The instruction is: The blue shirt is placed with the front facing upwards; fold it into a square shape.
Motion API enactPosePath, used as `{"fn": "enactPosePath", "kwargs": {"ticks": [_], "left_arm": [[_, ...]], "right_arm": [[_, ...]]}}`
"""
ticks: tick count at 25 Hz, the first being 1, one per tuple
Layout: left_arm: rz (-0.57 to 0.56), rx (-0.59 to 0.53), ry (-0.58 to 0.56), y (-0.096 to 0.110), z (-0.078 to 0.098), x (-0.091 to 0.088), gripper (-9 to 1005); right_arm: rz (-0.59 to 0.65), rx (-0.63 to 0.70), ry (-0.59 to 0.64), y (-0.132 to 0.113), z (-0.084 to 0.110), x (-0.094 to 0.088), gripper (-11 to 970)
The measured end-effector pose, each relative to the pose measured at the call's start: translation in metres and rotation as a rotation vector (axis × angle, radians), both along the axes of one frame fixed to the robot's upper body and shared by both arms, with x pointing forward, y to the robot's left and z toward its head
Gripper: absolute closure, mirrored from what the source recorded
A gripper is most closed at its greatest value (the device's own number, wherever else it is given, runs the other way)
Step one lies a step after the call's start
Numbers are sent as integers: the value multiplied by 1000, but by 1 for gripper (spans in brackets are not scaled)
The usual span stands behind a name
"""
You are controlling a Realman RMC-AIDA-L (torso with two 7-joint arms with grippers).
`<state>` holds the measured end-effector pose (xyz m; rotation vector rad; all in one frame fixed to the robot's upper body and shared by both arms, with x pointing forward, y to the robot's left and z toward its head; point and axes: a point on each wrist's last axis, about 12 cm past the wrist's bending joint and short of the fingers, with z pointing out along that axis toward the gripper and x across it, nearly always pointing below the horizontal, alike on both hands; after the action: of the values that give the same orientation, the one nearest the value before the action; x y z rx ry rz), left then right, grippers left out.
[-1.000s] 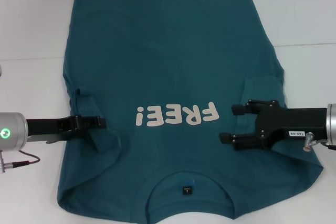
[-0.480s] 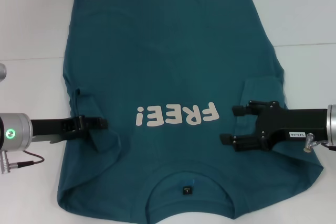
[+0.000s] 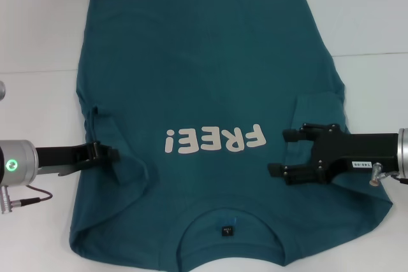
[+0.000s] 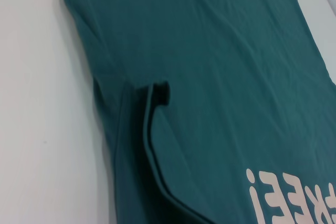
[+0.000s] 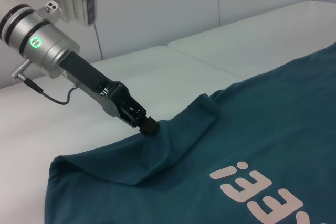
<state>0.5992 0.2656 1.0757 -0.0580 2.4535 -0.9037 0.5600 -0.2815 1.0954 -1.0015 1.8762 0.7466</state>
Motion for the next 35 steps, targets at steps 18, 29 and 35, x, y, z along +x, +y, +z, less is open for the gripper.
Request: {"fn": "enactPosePath", "kwargs": {"ticks": [18, 29, 35], "left_arm": [[-77, -44, -22, -33, 13, 11, 920], [-129, -93, -17, -73, 11, 16, 907], [-127, -130, -109, -58, 20, 13, 877]], "right_arm": [[-11, 0, 8, -4, -3, -3, 37], [-69, -15, 9, -15, -8, -7, 38], [-83, -13, 10, -17, -7, -7, 38]]}}
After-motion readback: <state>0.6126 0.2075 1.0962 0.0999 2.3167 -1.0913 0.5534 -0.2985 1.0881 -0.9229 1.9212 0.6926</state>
